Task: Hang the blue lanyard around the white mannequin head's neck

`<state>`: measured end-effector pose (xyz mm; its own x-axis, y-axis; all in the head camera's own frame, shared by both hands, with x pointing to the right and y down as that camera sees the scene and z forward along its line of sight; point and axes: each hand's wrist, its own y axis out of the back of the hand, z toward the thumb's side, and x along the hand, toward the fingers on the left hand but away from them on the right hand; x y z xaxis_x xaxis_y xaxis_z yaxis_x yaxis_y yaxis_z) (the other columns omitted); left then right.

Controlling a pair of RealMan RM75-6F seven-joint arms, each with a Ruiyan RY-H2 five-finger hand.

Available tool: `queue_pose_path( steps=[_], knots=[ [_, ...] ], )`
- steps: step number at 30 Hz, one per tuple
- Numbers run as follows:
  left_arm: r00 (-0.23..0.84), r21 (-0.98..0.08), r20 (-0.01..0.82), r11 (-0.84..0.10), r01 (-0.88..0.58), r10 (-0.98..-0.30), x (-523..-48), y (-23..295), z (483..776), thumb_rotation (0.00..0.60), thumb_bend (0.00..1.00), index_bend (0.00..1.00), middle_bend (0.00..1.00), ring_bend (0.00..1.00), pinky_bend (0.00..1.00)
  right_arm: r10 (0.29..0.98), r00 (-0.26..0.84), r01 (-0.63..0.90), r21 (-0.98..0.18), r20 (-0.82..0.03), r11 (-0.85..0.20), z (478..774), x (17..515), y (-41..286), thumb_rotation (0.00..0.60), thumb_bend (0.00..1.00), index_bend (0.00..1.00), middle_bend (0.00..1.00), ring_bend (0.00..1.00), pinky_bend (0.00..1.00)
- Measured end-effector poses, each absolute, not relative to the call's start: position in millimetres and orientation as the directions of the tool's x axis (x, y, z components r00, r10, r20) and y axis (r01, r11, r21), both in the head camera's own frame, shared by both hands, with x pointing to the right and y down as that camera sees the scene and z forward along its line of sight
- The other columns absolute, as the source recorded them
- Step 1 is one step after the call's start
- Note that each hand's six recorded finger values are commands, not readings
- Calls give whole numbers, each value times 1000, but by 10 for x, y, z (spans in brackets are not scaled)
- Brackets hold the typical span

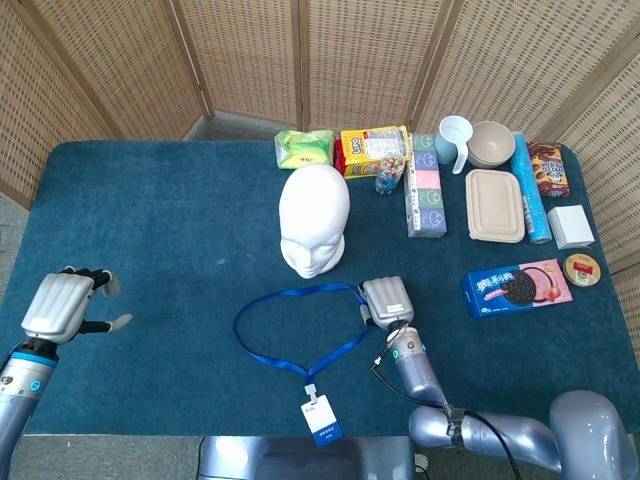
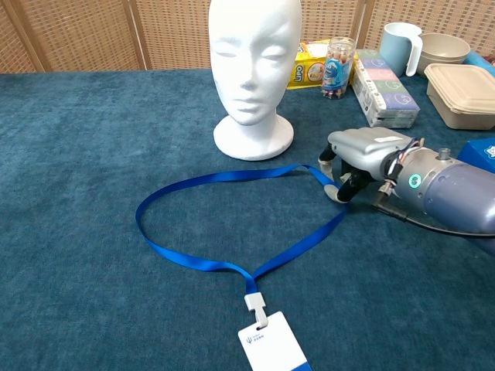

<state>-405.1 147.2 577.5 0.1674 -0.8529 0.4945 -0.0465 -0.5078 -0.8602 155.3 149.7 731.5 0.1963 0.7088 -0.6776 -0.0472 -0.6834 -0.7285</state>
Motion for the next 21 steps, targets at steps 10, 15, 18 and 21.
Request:
queue_pose_path(
  steps=[10, 15, 18, 21],
  knots=[
    [222, -854, 514, -519, 40, -829, -3705, 1322, 5900, 467, 115, 527, 969, 993, 945, 704, 218, -32, -726, -676, -687, 7264, 1521, 1547, 541, 547, 637, 1000, 1000, 1000],
    [280, -854, 512, -516, 66, -812, -3346, 1219, 6008, 465, 152, 527, 1000, 1000, 1000, 704, 222, -28, -726, -675, -687, 7231, 1536, 1569, 534, 547, 638, 1000, 1000, 1000],
    [309, -847, 521, -528, 70, -795, -3153, 1186, 6078, 465, 175, 527, 1000, 1000, 1000, 703, 224, -26, -725, -675, -688, 7214, 1545, 1583, 536, 547, 639, 1000, 1000, 1000],
    [324, -833, 541, -548, 77, -776, -3006, 1183, 6153, 465, 194, 527, 1000, 1000, 1000, 703, 227, -24, -726, -674, -687, 7197, 1556, 1597, 535, 547, 639, 1000, 1000, 1000]
  ],
)
